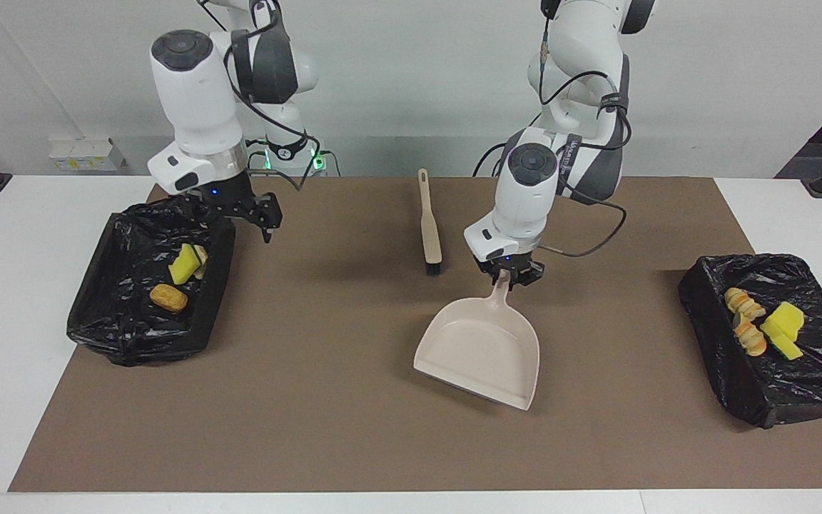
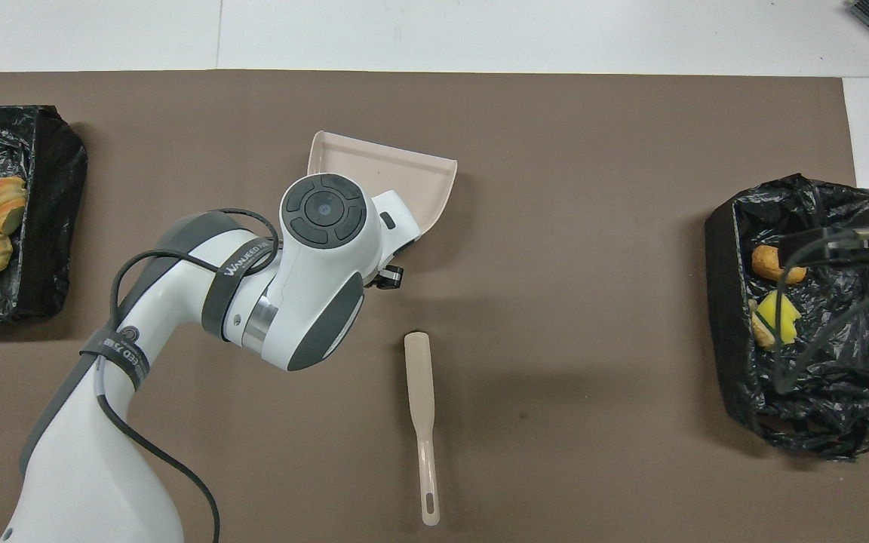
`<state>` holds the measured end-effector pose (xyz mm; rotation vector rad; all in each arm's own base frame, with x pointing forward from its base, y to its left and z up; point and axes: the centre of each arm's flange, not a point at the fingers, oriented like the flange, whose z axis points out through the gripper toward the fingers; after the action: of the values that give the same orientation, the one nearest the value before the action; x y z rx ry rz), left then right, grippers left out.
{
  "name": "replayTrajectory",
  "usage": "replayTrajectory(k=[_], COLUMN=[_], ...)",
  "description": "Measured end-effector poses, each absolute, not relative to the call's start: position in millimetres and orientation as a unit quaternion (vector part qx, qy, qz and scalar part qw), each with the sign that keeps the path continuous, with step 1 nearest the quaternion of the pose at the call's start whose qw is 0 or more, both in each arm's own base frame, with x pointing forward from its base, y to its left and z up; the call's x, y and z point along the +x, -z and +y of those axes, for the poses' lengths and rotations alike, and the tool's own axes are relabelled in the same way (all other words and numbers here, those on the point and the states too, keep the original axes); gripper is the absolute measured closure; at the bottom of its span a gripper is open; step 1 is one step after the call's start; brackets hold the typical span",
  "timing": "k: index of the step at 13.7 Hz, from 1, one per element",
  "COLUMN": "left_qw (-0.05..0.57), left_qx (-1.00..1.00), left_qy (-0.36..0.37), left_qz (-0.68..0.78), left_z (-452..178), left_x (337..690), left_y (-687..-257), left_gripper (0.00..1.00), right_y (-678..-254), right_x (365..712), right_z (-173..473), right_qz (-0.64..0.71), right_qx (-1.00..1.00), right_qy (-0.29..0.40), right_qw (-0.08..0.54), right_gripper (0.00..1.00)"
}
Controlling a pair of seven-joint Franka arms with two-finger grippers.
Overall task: Sweep and dump trash in bin
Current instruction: 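Bring the empty dustpan back with the left gripper and set it down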
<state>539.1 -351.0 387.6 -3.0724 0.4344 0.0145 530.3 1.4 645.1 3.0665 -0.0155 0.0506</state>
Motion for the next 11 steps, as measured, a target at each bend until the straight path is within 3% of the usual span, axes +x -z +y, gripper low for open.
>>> replayTrajectory(k=[3, 7, 11], left_qw=[0.015, 0.009, -0.026], left_qx=[-0.991, -0.996, -0.999], left_qy=[0.001, -0.006, -0.007], left_qz=[0.136, 0.093, 0.026], left_z=[-359, -389, -415], left_x=[537, 537, 556], left_y=[-379, -346, -342], left_gripper=[0.67, 0.67, 0.67], right_y=[-665, -659, -667], right_x=[508, 500, 504], right_z=[-24, -85, -75], right_qz=[0.0, -0.01, 0.0], right_qx=[1.0, 1.0, 1.0], right_qy=[0.001, 0.01, 0.009], right_qw=[0.028, 0.017, 0.001], right_gripper=[0.0, 0.0, 0.0])
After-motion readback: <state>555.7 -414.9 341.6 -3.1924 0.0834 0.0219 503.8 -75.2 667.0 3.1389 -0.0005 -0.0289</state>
